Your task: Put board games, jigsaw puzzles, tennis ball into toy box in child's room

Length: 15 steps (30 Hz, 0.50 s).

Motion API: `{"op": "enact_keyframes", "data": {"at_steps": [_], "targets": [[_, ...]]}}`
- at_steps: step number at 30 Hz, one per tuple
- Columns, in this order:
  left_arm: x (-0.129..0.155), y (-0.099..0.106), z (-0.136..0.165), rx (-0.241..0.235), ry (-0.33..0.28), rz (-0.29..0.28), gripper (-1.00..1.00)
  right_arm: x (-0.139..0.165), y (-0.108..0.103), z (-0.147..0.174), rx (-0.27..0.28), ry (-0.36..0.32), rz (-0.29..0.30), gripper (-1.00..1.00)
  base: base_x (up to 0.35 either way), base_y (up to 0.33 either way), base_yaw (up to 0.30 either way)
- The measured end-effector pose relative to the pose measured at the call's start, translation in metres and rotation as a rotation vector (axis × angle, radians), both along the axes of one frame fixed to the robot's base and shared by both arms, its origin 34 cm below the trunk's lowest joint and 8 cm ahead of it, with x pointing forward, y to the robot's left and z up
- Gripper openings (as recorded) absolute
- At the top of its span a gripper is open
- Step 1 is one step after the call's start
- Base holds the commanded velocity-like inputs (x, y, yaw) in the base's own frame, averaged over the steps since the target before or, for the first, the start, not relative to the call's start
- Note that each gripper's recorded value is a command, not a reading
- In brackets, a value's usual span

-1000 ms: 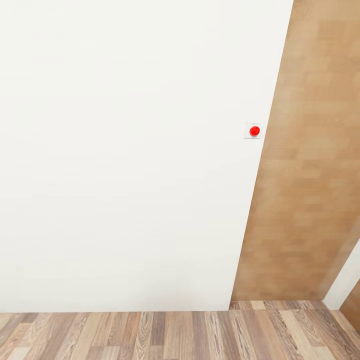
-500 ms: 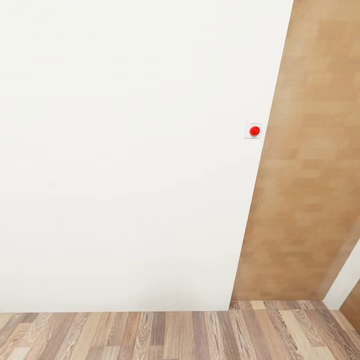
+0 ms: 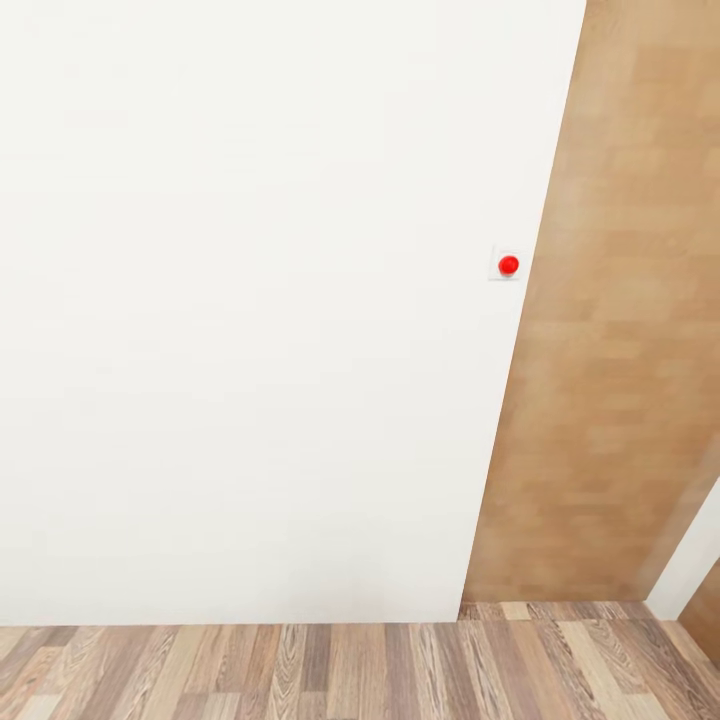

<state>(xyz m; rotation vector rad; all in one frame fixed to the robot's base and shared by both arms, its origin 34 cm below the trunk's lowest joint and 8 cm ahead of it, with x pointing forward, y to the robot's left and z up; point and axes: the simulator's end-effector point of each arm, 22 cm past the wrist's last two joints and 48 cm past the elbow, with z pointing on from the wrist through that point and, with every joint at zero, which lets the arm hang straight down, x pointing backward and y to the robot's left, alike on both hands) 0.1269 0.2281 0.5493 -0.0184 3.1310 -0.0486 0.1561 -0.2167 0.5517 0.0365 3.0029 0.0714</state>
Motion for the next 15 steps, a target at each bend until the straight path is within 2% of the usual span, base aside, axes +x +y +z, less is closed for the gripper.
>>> {"op": "enact_keyframes", "data": {"at_steps": [15], "targets": [[-0.003, 0.004, 0.017, 0.016, -0.002, -0.001, 1.00, -0.004, -0.004, 0.017, -0.010, 0.002, -0.003, 1.00, 0.000, 0.000, 0.000]]}}
